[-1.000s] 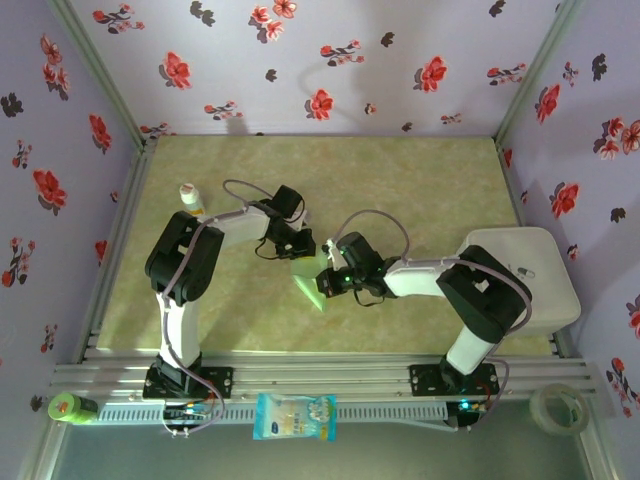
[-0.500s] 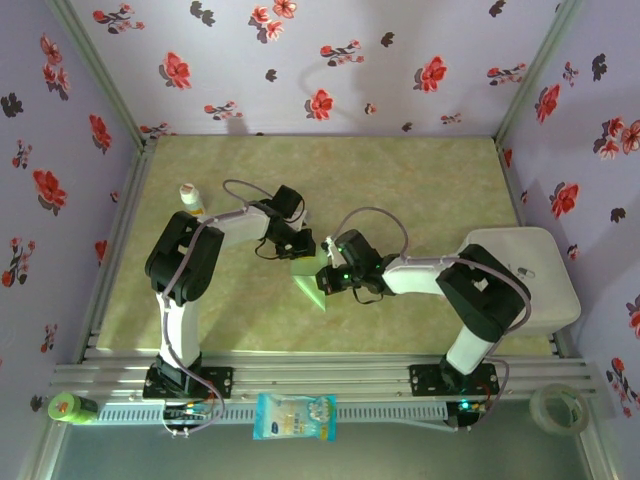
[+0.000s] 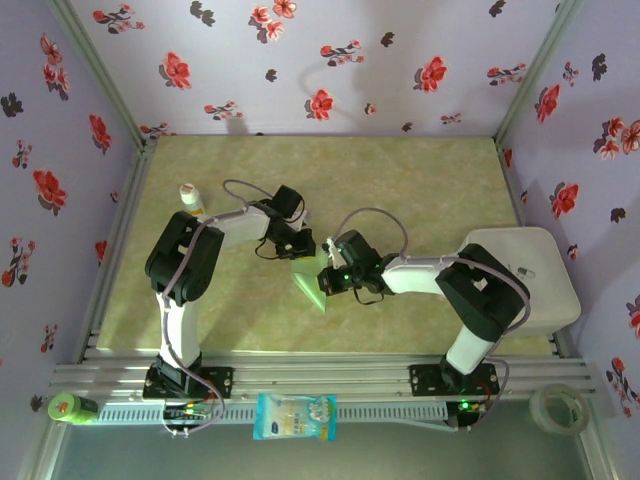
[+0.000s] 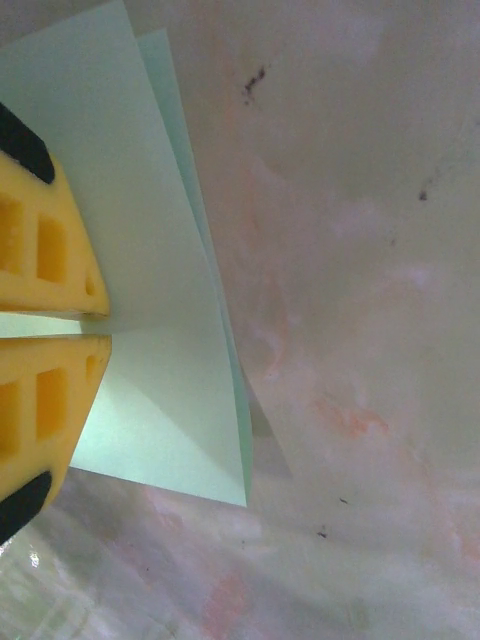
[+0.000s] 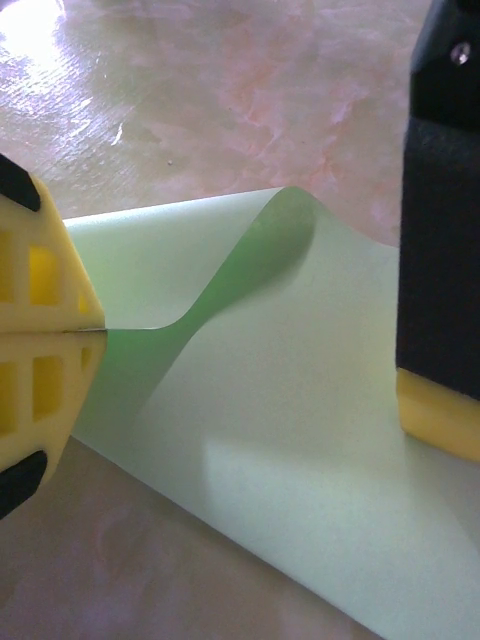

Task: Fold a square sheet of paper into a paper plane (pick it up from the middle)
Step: Third fold the triangle at the center of the table.

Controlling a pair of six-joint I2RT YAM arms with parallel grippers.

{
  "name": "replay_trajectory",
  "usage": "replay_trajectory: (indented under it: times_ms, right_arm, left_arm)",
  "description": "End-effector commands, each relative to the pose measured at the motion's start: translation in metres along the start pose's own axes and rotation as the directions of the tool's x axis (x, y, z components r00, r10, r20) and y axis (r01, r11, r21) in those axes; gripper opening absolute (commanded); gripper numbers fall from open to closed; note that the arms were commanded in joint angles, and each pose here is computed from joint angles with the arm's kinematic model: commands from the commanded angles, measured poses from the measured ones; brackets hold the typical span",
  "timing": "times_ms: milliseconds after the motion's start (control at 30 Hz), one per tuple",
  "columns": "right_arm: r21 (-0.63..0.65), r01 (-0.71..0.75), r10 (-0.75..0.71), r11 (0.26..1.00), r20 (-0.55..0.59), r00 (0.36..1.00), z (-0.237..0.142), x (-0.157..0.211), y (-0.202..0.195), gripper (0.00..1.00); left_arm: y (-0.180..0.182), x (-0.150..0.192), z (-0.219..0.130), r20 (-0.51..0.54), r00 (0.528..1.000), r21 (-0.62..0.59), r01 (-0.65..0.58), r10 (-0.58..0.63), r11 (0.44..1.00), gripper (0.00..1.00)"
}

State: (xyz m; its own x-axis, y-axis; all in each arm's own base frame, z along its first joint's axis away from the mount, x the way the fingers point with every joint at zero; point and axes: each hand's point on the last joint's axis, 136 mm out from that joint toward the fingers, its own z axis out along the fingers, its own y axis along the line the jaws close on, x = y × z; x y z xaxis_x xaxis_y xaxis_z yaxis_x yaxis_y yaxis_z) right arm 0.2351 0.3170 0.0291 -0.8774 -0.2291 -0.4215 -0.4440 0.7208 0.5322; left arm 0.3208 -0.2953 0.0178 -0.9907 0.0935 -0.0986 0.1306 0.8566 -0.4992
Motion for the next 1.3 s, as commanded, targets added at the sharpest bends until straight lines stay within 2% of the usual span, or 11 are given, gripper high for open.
replay_trajectory:
  times_ms: [0,1033,1133,1267]
  right_arm:
    - [0.017,0.014,-0.014,1.000,0.021,1.000,0.000,-0.010,-0.002,0.00]
    - [0.045,-0.002,0.003,0.999,-0.028,1.000,0.010,0.004,-0.014,0.00]
    - [0.047,-0.003,0.005,0.999,-0.030,1.000,0.011,0.006,-0.015,0.00]
    - [0.056,-0.007,0.009,0.998,-0.033,0.999,0.011,0.009,-0.018,0.00]
  left_arm:
    - [0.008,0.009,0.001,-0.021,1.000,-0.051,0.012,-0.013,0.999,0.13]
    - [0.001,0.003,-0.004,0.002,1.000,-0.036,0.009,-0.009,0.999,0.14]
    - [-0.011,-0.006,-0.017,0.046,0.999,-0.013,-0.007,0.008,1.000,0.16]
    - [-0.026,-0.021,-0.049,0.184,0.983,0.019,0.009,-0.012,1.000,0.25]
